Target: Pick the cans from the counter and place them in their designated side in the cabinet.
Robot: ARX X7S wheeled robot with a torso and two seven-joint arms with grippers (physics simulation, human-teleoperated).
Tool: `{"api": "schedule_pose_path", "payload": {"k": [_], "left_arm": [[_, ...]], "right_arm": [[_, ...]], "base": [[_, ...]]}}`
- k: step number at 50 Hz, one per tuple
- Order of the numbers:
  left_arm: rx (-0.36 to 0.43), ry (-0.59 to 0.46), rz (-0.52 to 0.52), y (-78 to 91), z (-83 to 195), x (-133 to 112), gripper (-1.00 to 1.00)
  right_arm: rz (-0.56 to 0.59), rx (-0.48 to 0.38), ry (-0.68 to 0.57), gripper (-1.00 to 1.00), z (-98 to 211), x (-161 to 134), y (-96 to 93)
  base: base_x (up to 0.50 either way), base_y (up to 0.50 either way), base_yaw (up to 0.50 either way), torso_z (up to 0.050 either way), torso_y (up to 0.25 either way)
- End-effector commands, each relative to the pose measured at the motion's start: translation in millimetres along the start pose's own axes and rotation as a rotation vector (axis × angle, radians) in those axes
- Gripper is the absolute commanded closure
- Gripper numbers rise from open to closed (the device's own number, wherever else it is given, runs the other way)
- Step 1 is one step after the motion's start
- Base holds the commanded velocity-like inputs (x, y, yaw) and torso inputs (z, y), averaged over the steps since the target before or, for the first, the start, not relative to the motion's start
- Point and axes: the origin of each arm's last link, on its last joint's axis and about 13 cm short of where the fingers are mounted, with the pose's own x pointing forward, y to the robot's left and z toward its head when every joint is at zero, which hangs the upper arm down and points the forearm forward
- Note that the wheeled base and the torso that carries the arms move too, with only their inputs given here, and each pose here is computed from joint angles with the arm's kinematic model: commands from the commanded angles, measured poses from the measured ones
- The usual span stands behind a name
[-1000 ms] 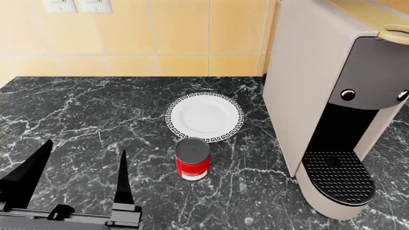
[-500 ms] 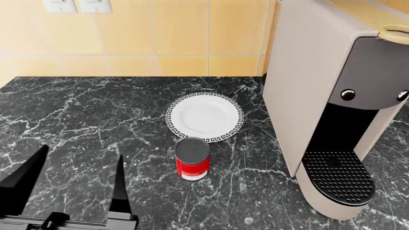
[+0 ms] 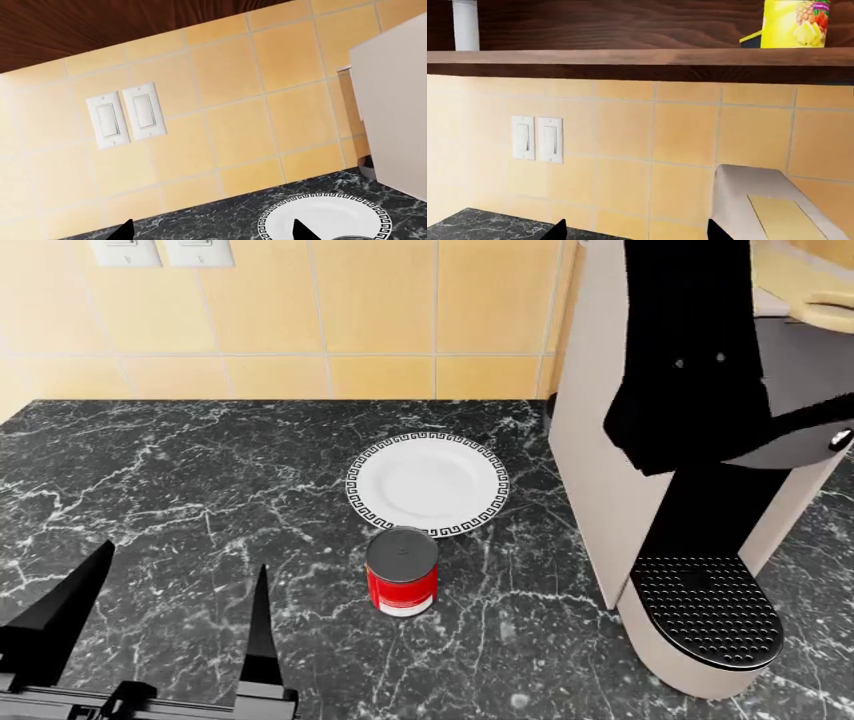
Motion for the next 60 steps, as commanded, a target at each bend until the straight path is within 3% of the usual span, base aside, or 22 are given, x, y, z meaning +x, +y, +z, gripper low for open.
{"api": "schedule_pose_path", "payload": {"k": [1,16,39,60], "left_arm": [[-0.002,0.004,0.002,0.1,-0.2,-0.6,-1.0],[0.0,0.002,-0.002,0.9,1.0,0.7,-1.0],[-0.004,0.01,-0.005,-0.8,-0.1,-0.5,-1.0],[-0.004,0.011,-0.005,-1.6,0.1,0.4,-1.0]], "right_arm": [[0.145,0.02,0.109,-1.0,-35.1,3.2,4.1],[0.218,0.023,0.184,-1.0,-57.9,3.3,5.4],[0.32,0.056,0.311,-1.0,-135.6,5.2,13.8],[0.378,0.079,0.389,-1.0,-171.8,5.7,18.1]], "base": [[0.0,0.0,0.0,0.0,0.0],[0.0,0.0,0.0,0.0,0.0],[0.0,0.0,0.0,0.0,0.0],[0.0,0.0,0.0,0.0,0.0]]}}
